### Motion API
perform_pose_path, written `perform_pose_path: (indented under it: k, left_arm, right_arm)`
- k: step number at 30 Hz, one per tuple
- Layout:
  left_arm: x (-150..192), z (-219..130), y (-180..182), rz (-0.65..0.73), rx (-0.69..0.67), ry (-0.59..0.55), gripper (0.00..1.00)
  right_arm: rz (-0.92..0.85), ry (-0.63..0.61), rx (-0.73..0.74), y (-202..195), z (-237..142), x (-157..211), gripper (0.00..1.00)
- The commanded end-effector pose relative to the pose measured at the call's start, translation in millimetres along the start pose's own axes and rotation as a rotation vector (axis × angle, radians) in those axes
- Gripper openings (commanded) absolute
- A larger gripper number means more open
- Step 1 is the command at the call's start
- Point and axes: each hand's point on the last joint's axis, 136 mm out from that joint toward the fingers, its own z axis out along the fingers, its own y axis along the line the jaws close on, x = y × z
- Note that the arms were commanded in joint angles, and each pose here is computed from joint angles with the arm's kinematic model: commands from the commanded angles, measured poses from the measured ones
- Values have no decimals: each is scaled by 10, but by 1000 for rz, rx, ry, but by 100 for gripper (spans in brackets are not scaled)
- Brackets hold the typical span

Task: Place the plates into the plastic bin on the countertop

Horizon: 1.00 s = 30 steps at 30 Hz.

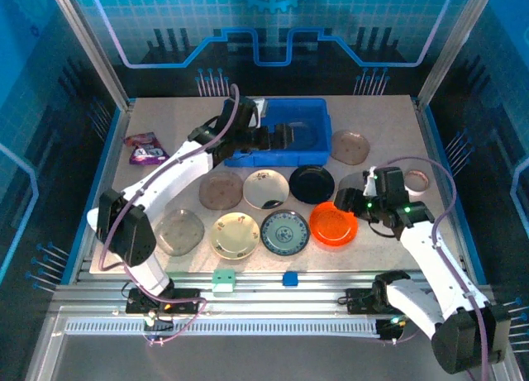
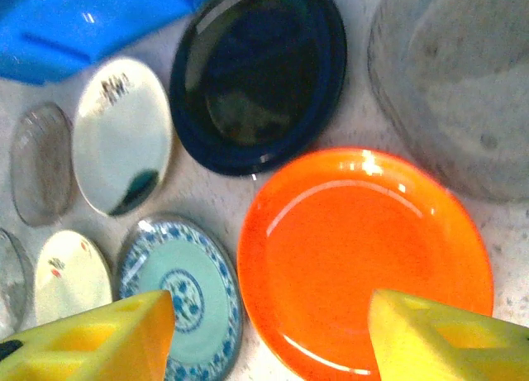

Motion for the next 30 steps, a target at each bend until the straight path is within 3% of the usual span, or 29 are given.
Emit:
perform_pose_path:
  k: [1, 9, 20, 30]
  left_arm:
    - [147, -128, -154, 38, 74, -3, 99]
    - [518, -79, -116, 9, 108, 101, 99]
    - [553, 71, -159, -1, 140, 115, 98]
    - [583, 173, -158, -1, 160, 124, 98]
  right_arm:
    - [25, 74, 51, -97, 108, 253, 62]
    - [39, 146, 126, -287, 273, 541, 54]
    - [112, 89, 335, -704, 110, 521, 48]
    - [218, 99, 300, -781, 275, 511, 46]
